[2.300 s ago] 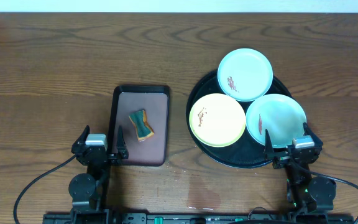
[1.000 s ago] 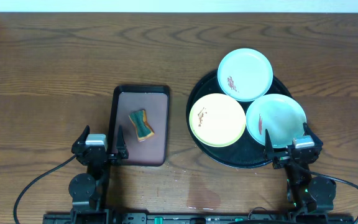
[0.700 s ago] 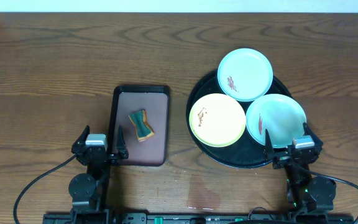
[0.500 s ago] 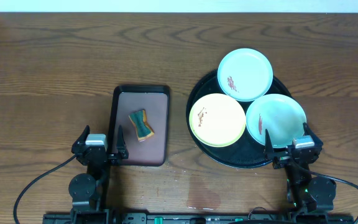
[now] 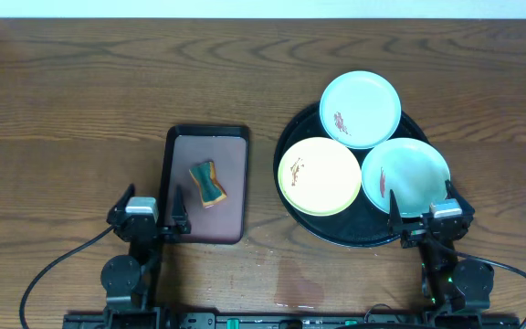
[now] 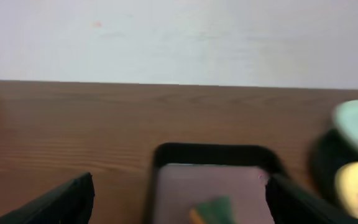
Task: Clean dirty plates on tray and stack at the side
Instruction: 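Move the left gripper over the green-and-yellow sponge on the dark tray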
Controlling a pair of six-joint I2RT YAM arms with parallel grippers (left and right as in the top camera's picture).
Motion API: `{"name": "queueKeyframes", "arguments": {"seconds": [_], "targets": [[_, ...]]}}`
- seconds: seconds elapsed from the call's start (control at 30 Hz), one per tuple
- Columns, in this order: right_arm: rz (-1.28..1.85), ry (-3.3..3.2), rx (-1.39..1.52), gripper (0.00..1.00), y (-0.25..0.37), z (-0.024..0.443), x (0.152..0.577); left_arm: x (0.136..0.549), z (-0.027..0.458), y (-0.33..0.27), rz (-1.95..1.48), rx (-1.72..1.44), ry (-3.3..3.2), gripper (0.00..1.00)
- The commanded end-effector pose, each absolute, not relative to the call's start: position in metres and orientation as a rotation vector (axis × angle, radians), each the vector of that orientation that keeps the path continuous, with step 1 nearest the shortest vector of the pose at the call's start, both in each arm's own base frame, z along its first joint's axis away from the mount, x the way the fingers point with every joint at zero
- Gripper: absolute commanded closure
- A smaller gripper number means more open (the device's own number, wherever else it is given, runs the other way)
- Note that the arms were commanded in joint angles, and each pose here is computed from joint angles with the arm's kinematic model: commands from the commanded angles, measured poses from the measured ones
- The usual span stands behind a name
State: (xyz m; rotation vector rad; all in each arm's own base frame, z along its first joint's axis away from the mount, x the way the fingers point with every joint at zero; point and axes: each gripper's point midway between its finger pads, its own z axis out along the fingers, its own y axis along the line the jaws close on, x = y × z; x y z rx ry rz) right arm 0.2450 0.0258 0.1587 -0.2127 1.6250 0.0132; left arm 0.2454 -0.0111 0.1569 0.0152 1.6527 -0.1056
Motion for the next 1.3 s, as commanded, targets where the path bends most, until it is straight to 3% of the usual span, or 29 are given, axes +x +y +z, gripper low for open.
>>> {"name": "queueKeyframes", "arguments": {"seconds": [0.0,0.17,0.3,0.43,0.57,0.83,1.1,1.27], "targets": [[0.006,1.629,-0.222,0.01,0.027,0.157,0.245,0.233,0.165,-0.065,-0.558,0.064,1.638,0.11],[0.006,1.629,-0.223,0.01,0.027,0.157,0.245,0.226,0.201,-0.078,-0.680,0.103,1.503,0.11],[0.006,1.629,-0.223,0.01,0.027,0.157,0.245,0.194,0.276,-0.093,-0.786,0.232,1.201,0.11],[0.006,1.629,-0.223,0.01,0.027,0.157,0.245,0.173,0.329,-0.091,-0.743,0.269,1.077,0.11],[0.006,1.629,-0.222,0.01,0.027,0.157,0.245,0.185,0.352,-0.085,-0.614,0.263,1.240,0.11],[0.006,1.630,-0.223,0.01,0.027,0.157,0.245,0.238,0.300,-0.065,-0.558,0.028,1.990,0.11],[0.006,1.629,-0.222,0.01,0.027,0.157,0.245,0.259,0.279,-0.118,-1.078,0.033,2.191,0.11],[0.006,1.629,-0.223,0.01,0.027,0.157,0.245,0.273,0.234,-0.100,-0.791,-0.193,2.428,0.11]]}}
